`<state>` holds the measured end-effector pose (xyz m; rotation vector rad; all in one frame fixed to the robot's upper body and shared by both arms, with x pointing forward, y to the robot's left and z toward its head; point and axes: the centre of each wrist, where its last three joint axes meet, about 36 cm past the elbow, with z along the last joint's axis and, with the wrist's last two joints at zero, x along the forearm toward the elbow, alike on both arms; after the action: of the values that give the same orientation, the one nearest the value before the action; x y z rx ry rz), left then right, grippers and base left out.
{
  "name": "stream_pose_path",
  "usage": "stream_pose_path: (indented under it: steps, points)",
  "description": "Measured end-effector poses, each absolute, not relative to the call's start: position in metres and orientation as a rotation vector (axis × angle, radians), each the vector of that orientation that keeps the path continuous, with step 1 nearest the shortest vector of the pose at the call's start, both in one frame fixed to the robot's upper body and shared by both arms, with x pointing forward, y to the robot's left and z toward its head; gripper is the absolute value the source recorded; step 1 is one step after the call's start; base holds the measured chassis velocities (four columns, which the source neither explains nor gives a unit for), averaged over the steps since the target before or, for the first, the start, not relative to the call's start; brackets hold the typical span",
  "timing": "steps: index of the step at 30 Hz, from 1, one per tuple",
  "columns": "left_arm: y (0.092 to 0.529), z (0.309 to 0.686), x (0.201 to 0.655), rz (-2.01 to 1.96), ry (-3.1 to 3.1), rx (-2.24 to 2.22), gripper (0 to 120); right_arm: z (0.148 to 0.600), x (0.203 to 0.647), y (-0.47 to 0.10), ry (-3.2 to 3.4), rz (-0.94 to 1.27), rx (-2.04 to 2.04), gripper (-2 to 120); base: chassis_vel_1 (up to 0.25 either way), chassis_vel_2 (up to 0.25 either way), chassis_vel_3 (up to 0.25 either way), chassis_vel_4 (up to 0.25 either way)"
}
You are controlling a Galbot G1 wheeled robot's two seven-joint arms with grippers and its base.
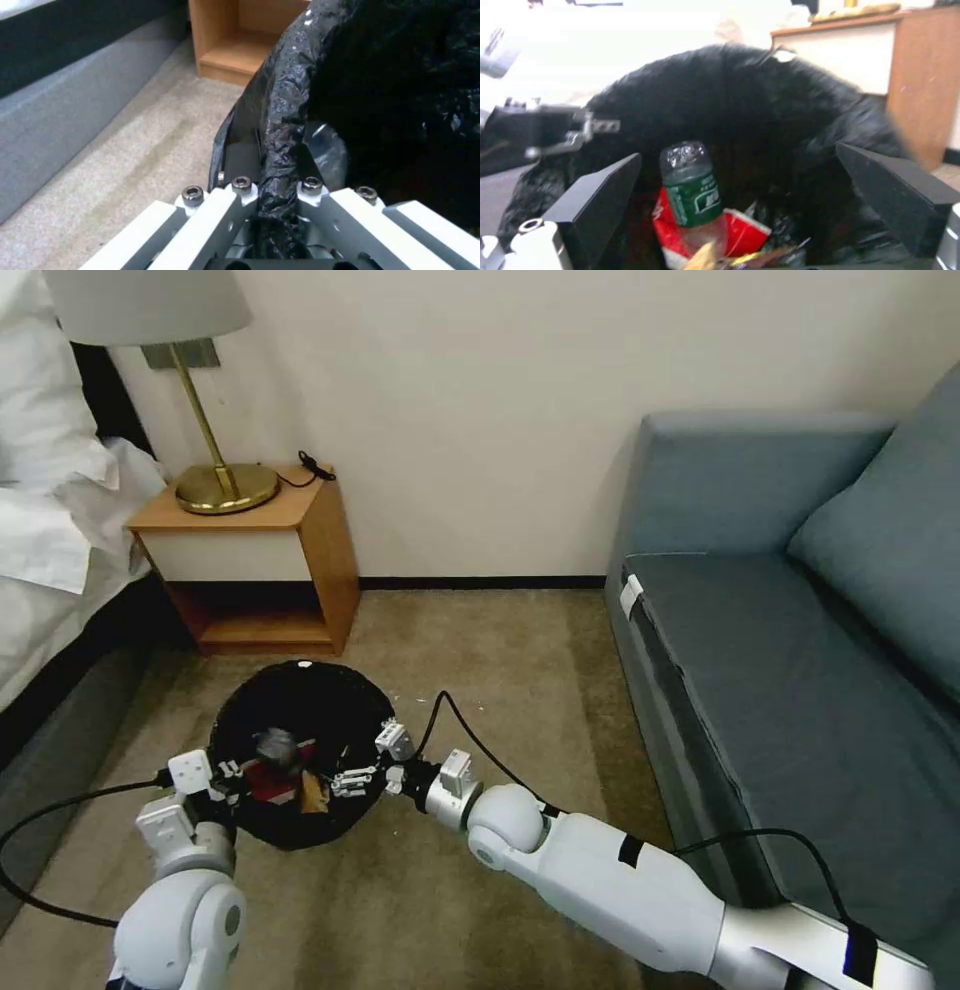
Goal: Pick up the trash bin, then pick up the garbage on the floor and place it into the trash bin.
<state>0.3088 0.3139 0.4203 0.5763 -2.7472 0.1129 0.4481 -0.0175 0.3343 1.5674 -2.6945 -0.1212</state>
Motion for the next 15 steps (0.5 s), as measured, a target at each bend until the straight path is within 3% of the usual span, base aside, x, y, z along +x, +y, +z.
stream_pose_path:
  steps: [8,12,15]
  points:
    - [0.32,0.421,0.311,0.126,-2.746,0.572,3,0.358,0.466,-0.079,-2.907,-0.069,1.512,100,0.0,0.0,0.0,0.0]
    - [0.322,0.419,0.312,0.136,-2.745,0.581,3,0.37,0.452,-0.117,-3.02,-0.029,1.488,100,0.0,0.0,0.0,0.0]
    - [0.323,0.417,0.311,0.139,-2.752,0.594,3,0.382,0.429,-0.147,-3.198,-0.005,1.252,100,0.0,0.0,0.0,0.0]
